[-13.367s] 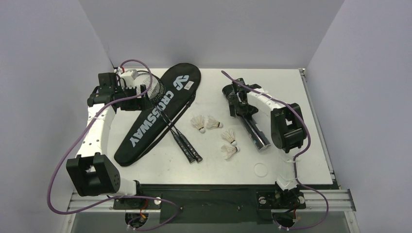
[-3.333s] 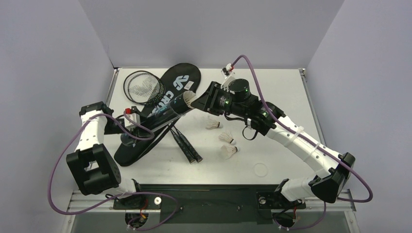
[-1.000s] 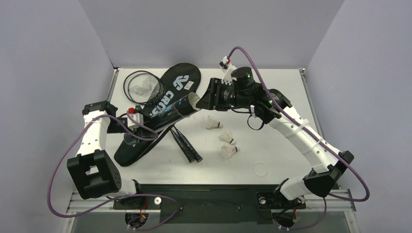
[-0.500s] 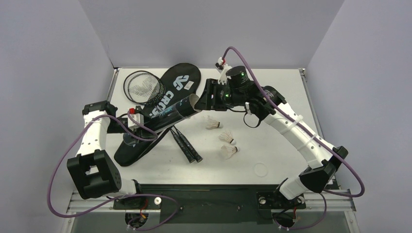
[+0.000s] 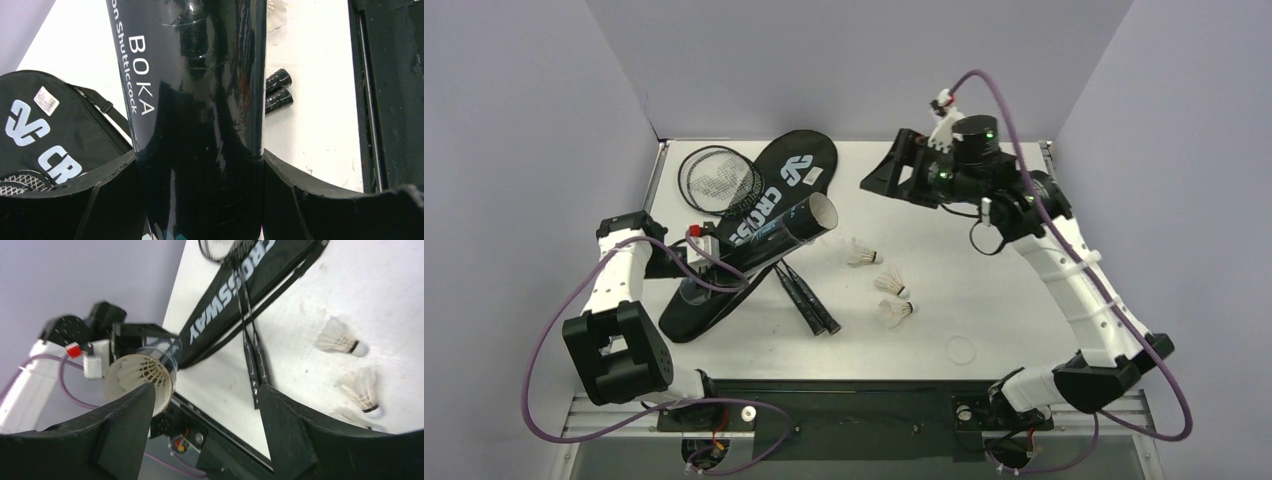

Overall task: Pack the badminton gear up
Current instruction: Place the shuttlecock at the shuttle tube, then pick up the shuttlecock at the center of the board.

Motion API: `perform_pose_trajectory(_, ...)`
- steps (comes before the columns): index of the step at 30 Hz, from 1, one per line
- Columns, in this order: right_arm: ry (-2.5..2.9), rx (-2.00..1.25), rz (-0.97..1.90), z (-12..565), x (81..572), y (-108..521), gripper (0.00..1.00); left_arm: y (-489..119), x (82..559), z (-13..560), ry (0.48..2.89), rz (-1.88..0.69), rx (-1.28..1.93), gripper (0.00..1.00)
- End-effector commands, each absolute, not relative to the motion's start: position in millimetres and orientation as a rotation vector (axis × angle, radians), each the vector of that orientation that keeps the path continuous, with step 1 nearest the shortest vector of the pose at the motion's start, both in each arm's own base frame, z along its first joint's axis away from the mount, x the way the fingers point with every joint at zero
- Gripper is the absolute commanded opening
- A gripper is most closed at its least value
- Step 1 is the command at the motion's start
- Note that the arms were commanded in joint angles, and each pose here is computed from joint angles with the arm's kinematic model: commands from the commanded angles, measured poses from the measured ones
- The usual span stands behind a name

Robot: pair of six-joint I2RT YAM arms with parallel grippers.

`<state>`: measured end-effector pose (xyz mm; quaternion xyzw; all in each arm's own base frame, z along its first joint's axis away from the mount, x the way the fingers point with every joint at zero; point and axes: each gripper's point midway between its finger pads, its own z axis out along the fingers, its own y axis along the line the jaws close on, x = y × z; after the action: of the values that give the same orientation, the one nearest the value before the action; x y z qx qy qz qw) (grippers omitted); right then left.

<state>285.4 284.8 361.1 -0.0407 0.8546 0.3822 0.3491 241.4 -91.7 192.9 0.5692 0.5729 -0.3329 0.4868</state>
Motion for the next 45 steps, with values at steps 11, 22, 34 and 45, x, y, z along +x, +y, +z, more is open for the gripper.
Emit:
perform_pose_trajectory(11,2.423,0.117,0.287,251.8,340.1,190.2,0.75,-89.8,220.4,179.7,1.475,-0.873,1.362,0.21)
perform_pose_trajectory(22,2.562,-0.092,0.022,169.0,382.6,264.0,0.61,-81.4,210.2,167.9,1.512,-0.82,1.364,0.21)
perform_pose_trajectory(34,2.623,-0.143,-0.117,113.3,392.3,284.7,0.58,-85.4,200.2,167.4,1.478,-0.83,1.381,0.21)
perform_pose_trajectory(45,2.631,-0.179,-0.224,78.8,393.7,293.0,0.55,-84.2,198.5,164.7,1.485,-0.829,1.392,0.21)
